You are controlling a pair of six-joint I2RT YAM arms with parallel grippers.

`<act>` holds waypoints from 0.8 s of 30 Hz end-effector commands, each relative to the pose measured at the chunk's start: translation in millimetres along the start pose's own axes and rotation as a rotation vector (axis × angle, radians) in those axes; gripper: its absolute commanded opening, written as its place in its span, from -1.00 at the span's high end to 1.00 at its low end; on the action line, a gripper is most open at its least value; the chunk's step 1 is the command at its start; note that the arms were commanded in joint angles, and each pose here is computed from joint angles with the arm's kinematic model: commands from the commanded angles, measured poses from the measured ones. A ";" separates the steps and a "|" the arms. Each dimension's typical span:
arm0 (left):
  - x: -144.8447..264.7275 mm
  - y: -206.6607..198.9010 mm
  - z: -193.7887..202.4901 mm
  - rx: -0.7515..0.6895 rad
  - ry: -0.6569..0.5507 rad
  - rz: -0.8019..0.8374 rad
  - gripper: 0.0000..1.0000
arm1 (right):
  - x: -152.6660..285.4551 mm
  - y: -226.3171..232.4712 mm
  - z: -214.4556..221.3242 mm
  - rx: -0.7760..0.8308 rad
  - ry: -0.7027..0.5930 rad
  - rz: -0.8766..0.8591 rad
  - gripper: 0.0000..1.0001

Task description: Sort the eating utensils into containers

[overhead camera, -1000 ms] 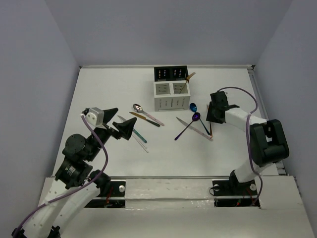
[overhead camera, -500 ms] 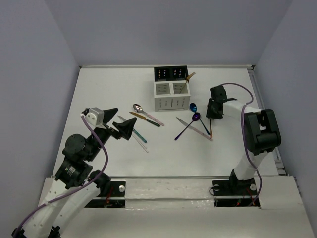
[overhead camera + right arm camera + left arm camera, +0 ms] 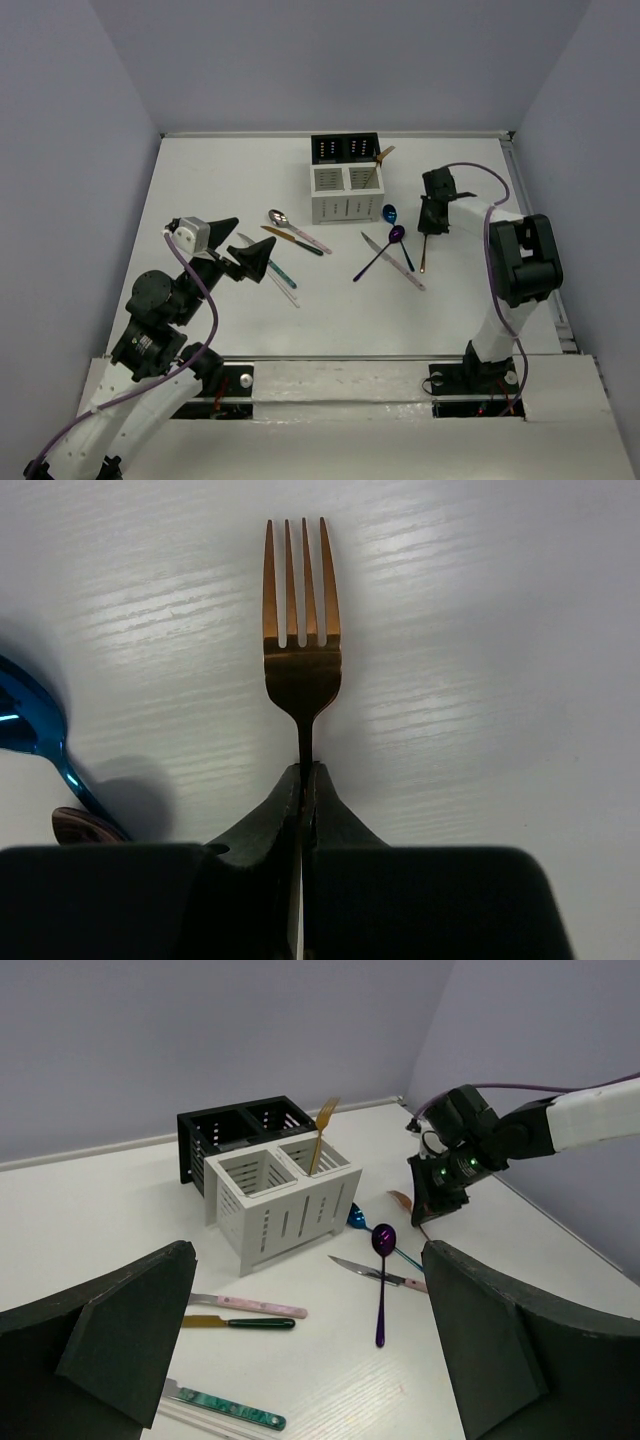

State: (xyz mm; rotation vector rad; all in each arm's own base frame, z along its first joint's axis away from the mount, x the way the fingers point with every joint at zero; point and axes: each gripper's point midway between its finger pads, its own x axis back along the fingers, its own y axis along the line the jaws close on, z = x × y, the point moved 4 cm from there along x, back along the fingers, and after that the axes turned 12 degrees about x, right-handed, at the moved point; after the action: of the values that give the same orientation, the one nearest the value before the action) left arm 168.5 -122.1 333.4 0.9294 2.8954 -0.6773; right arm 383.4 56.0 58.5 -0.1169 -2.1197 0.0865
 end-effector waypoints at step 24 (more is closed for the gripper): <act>-2.6 -2.6 -6.6 -0.011 -0.035 0.014 -0.98 | 256.6 125.8 -214.6 -0.022 -1.337 -0.264 1.00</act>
State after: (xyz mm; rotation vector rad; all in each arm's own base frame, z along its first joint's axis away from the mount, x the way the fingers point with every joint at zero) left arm 170.4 -122.7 331.8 0.9224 2.9059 -0.6756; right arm 419.1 196.4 325.8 0.3025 -3.2198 0.0150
